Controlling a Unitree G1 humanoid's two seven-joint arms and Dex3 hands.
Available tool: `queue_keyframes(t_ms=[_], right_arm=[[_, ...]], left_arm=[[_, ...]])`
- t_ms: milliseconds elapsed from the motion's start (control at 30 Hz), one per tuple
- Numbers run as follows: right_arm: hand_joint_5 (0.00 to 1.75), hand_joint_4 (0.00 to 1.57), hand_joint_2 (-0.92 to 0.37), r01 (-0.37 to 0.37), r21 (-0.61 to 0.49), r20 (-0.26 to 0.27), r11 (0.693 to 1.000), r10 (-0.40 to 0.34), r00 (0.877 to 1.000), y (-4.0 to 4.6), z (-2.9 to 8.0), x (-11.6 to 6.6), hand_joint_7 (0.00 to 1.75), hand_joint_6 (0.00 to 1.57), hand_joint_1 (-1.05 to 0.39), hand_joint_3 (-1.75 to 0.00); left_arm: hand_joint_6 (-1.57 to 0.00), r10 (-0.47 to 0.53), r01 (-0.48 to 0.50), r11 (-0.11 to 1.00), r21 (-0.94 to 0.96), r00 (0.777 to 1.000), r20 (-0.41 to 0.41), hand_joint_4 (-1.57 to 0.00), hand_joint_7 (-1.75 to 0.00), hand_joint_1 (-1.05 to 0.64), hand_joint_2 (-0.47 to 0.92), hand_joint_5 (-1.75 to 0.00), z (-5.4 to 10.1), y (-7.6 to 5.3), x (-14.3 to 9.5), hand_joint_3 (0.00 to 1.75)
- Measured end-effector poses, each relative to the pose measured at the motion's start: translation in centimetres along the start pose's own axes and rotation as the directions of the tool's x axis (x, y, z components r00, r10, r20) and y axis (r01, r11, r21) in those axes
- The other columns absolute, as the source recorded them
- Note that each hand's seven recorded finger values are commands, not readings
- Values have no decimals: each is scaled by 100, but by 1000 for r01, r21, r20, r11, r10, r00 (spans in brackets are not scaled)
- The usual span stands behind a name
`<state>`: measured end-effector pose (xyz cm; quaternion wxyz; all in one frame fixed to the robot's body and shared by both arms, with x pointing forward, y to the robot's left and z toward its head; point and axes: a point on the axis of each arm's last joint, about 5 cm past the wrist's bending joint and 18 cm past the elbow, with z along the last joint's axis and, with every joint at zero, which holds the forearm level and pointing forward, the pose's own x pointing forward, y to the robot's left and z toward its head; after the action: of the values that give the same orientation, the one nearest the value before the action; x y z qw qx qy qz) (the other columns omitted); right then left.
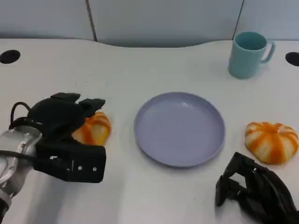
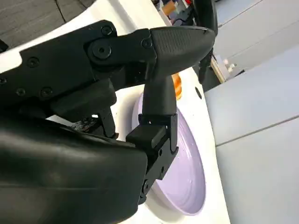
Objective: Grasp the bread from the table and place it into the plate.
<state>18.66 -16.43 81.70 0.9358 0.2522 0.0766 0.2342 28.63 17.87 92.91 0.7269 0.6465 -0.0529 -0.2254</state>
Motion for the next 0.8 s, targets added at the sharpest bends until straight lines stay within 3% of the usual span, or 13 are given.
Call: queue_keyframes(t_ms=[200, 333, 500, 700, 800], right_arm=[[175, 68, -92, 4, 0, -1, 1000, -4, 1000, -3, -3, -12, 146, 61, -60, -34], [175, 68, -92, -8, -10, 16, 1000, 8, 1000, 20, 28, 1, 147, 61, -59, -35], [175, 68, -92, 0, -9, 14, 1000, 0, 1000, 16, 18, -26, 148, 60, -59, -35], [175, 69, -92, 0, -9, 14, 1000, 0, 1000, 17, 19, -26, 149, 60, -60, -34], [175, 70, -92, 0, -8, 14, 1000, 0, 1000, 20, 20, -28, 150, 61, -60, -34]], left_arm=[[-10, -27, 27, 999, -17, 1000, -12, 0, 0, -67, 86, -7, -2, -48, 62, 0], [-10, -151, 144, 988, -65, 980, -133, -1, 0, -66, 85, -7, 40, -170, 334, 0], [-10, -149, 143, 988, -60, 982, -119, -1, 0, -66, 85, -7, 113, -168, 438, 0], [-11, -149, 142, 988, -55, 980, -132, -1, 0, -63, 86, -7, 91, -173, 445, 0], [-11, -194, 180, 979, -95, 966, -170, -1, -1, -61, 87, -6, 86, -202, 483, 0]])
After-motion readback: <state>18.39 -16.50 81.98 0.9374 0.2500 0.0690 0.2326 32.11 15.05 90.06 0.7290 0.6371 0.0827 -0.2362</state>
